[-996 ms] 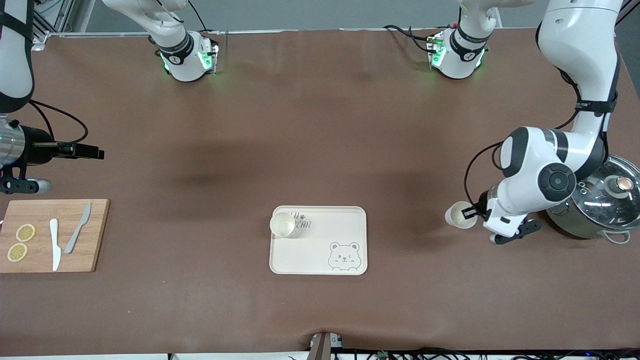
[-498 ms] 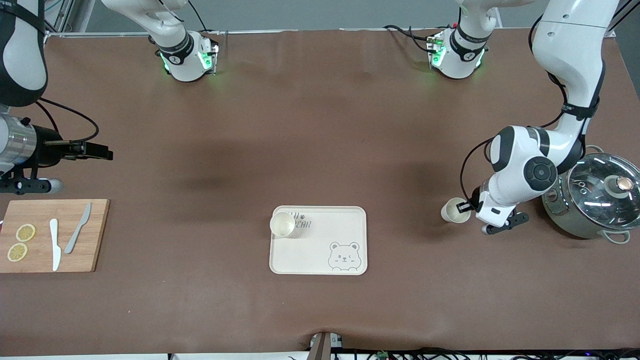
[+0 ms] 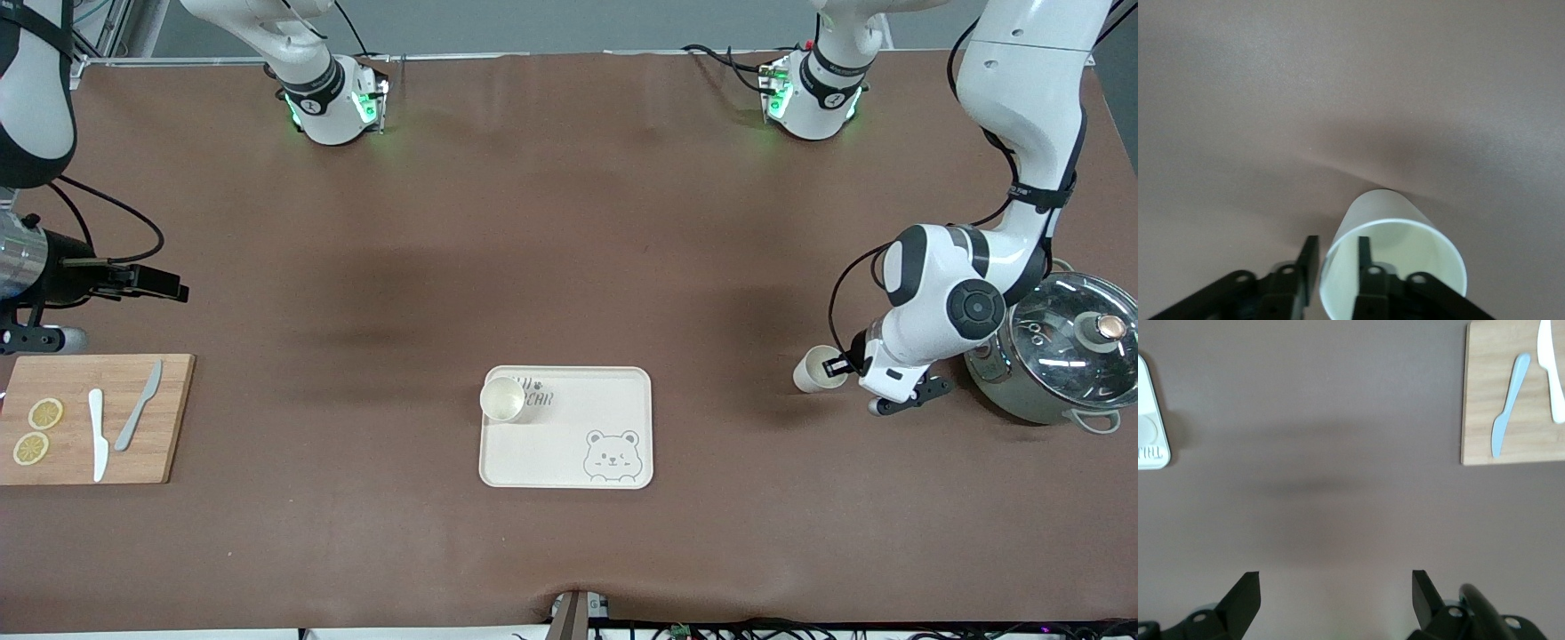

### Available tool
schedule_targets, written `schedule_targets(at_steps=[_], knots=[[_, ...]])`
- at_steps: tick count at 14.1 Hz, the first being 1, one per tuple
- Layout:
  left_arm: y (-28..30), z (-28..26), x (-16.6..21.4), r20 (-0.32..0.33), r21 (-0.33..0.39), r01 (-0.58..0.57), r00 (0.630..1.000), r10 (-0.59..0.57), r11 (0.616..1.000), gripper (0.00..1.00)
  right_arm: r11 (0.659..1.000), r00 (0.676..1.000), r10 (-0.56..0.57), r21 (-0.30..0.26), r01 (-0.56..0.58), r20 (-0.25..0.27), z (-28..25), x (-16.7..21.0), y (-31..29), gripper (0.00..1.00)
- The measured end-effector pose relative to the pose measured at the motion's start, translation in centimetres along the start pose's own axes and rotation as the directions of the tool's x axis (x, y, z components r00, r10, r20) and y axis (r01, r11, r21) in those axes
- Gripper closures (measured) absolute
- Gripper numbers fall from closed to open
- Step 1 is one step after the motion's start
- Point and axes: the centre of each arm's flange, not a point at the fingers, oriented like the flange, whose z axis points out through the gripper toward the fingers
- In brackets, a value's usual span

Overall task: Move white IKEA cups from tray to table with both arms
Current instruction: 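Set the cup down and open the left gripper while the right gripper reaches out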

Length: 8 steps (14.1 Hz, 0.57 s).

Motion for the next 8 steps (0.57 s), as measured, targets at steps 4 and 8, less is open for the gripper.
schedule_targets(at_steps=[4,8], knots=[[0.2,-3.2,0.9,-0.043,-0.013,0.002,0.999,-0.002,1.0,0.25,1.0,1.0,-0.019,-0.009,0.019,-0.005,3.4,2.6,-1.3,0.0],[-0.2,-9.3,2.7,-0.065,-0.012,0.02,0.998,-0.021,1.0,0.0,1.0,1.0,0.002,-0.014,-0.002,0.028,6.7,4.2,-2.4,0.0]])
